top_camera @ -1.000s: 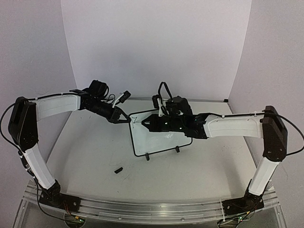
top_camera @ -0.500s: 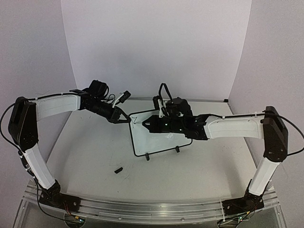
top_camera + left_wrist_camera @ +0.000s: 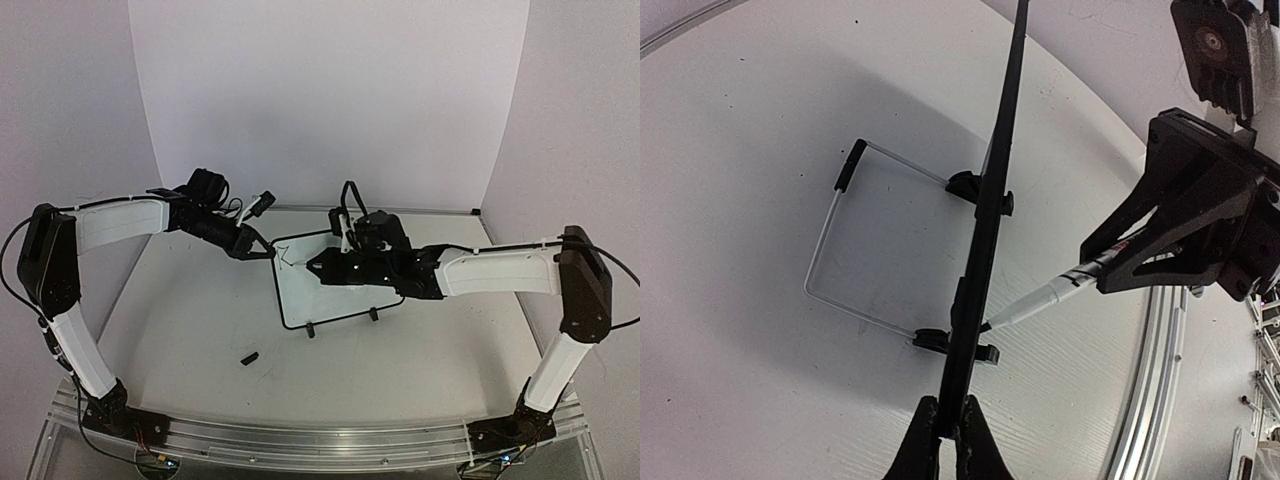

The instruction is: Write a sentence on the whiteboard

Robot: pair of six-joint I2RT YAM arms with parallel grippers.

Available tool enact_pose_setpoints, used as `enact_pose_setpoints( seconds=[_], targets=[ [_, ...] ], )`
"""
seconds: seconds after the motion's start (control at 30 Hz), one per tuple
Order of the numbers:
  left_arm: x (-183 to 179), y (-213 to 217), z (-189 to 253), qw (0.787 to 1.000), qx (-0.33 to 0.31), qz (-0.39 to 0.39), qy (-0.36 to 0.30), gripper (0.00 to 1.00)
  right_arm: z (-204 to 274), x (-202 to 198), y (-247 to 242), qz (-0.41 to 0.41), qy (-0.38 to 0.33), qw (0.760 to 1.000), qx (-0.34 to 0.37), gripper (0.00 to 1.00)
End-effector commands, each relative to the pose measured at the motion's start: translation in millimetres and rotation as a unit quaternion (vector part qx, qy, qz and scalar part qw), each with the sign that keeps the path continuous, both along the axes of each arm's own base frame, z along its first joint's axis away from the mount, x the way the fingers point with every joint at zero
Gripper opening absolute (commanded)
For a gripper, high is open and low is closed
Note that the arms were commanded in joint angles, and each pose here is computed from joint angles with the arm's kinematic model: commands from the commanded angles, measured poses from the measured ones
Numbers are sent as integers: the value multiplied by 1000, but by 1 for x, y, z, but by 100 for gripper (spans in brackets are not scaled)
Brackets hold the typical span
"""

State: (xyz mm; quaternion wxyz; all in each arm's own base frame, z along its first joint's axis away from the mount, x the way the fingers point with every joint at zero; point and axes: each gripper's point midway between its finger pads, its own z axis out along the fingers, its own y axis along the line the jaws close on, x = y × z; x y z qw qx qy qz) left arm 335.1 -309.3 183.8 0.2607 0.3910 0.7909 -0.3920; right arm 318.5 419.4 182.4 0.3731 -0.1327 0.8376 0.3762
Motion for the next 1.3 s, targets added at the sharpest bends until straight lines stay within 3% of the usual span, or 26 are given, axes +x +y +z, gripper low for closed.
enact_pose_setpoints(
  seconds=[0.0, 0.17, 0.37, 1.27],
  targets=[
    [-6, 5, -6, 999, 33, 0, -14, 0, 39, -6, 8, 38, -28, 998, 45, 0],
    [-8, 6, -5, 999, 34, 0, -16, 0, 51, -22, 12, 77, -24, 994, 69, 0],
    [-7, 6, -5, 999, 35, 2, -18, 0, 59, -25, 0, 64, -23, 995, 76, 0],
    [-8, 4, -7, 999, 38, -2, -16, 0, 33, 12, -5, -11, -17, 999, 36, 0]
  ],
)
